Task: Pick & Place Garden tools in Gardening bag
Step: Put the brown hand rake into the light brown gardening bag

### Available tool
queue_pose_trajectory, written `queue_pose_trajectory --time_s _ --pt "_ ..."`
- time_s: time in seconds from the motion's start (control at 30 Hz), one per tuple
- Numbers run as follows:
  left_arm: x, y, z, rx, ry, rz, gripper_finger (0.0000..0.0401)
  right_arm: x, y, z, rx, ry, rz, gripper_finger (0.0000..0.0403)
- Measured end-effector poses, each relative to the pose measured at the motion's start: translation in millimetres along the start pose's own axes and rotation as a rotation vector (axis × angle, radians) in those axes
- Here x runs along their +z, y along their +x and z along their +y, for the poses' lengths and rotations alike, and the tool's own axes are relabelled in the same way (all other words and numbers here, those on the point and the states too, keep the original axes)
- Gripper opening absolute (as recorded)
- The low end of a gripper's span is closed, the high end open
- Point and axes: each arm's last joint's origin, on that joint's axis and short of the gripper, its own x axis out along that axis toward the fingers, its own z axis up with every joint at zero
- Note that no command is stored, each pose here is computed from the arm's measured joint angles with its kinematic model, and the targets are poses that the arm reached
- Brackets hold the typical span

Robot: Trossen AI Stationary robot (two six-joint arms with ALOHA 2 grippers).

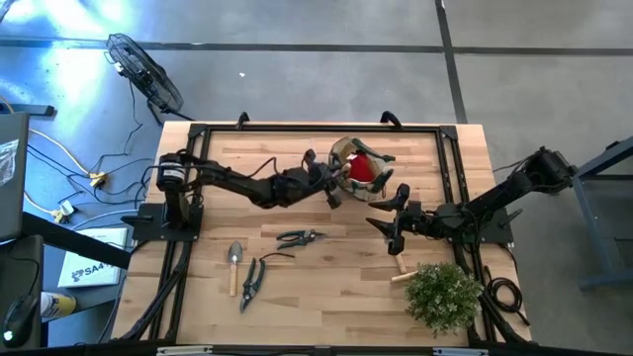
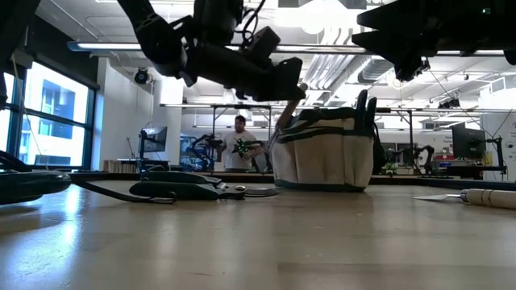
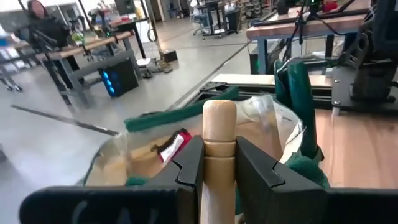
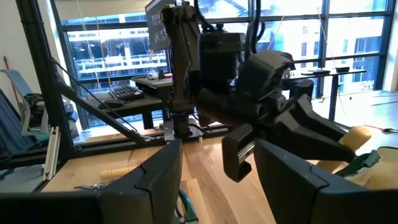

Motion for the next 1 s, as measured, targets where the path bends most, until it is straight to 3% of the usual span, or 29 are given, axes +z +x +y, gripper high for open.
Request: queue_pose_trajectory --time_s 0.37,0.43,0.67,0.8,1.0 --pt "40 -17 6 0.020 0.035 -0.105 0.0056 1 0 1 0.037 0.004 -0.005 0.0191" --pt "50 -20 8 -0.021 0.043 -0.148 0.0056 2 0 2 0.077 0.012 -0.017 0.0191" --pt "87 -10 21 -0.318 0.103 -0.348 0.0056 5 -1 5 0.166 0.027 -0.043 0.0191" --pt "107 12 34 -0.320 0.136 -0.295 0.0056 7 -1 6 0.201 0.054 -0.061 0.0191" --pt "115 41 53 -0.395 0.198 -0.247 0.0056 16 -6 14 0.400 0.095 -0.137 0.0191"
